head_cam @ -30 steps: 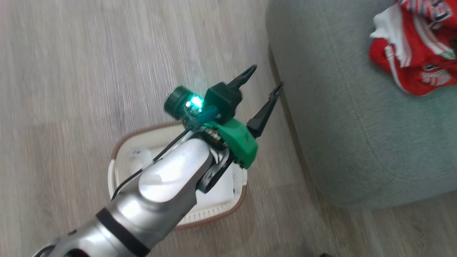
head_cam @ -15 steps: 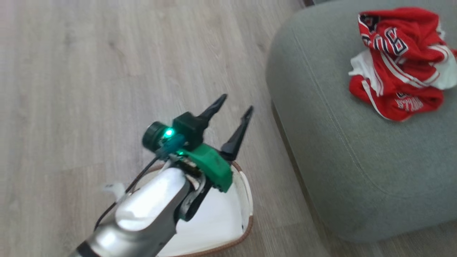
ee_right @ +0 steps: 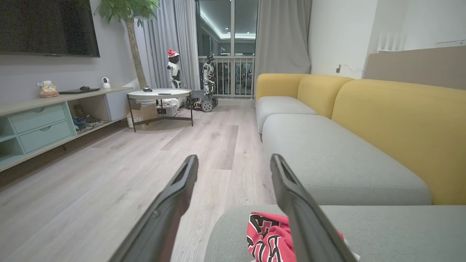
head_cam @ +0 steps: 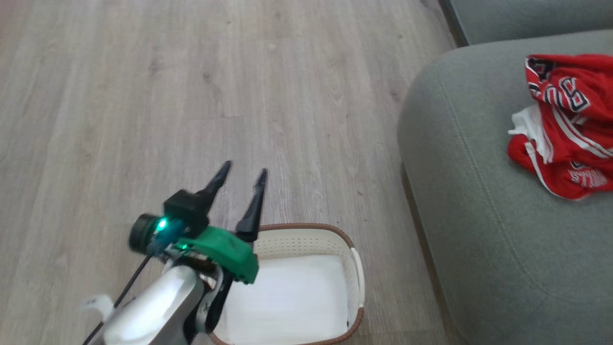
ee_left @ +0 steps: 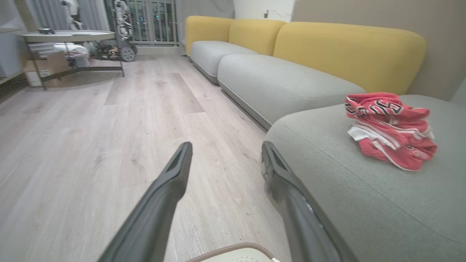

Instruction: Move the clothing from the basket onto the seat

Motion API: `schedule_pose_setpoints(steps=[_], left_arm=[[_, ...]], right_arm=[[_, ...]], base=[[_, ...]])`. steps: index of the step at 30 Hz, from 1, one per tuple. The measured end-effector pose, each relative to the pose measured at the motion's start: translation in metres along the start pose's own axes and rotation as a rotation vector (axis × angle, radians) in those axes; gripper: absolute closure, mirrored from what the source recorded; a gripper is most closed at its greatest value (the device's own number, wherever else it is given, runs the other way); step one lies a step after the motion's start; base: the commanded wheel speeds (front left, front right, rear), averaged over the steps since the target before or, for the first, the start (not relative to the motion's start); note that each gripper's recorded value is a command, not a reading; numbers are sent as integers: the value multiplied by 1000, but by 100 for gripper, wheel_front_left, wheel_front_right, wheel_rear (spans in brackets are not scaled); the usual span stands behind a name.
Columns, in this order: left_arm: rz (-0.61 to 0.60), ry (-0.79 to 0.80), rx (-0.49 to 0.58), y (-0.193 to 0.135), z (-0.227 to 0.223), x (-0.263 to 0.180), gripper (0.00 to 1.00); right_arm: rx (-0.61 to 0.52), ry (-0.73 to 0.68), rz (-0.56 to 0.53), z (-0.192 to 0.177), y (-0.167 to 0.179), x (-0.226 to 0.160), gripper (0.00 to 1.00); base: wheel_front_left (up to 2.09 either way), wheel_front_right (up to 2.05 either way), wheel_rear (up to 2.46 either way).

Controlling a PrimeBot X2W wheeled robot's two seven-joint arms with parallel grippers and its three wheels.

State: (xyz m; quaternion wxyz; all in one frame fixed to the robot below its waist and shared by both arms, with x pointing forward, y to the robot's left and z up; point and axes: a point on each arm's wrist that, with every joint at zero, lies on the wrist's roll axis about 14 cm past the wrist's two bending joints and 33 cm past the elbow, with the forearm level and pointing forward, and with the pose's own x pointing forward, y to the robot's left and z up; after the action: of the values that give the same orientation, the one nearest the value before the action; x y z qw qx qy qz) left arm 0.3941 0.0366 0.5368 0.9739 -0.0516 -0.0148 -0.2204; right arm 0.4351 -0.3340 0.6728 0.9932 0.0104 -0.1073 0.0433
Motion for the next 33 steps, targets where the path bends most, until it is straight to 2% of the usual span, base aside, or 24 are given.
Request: schedule_pose_setpoints(steps=[6, 18, 25, 33], left_arm=[[126, -17, -24, 28, 1, -22, 0], [374, -107, 30, 77, 18, -58, 0], [355, -92, 40, 74, 6, -68, 0], [324, -26, 18, 78, -21, -70, 0]], right_arm=[[83, 22, -7, -52, 26, -29, 0], [208, -59, -39, -72, 71, -66, 0], [223, -10, -38, -98, 100, -84, 0], [223, 34, 40, -113, 137, -85, 0]], base=[[0, 0, 0], [0, 0, 0], [0, 0, 0], [0, 0, 0]])
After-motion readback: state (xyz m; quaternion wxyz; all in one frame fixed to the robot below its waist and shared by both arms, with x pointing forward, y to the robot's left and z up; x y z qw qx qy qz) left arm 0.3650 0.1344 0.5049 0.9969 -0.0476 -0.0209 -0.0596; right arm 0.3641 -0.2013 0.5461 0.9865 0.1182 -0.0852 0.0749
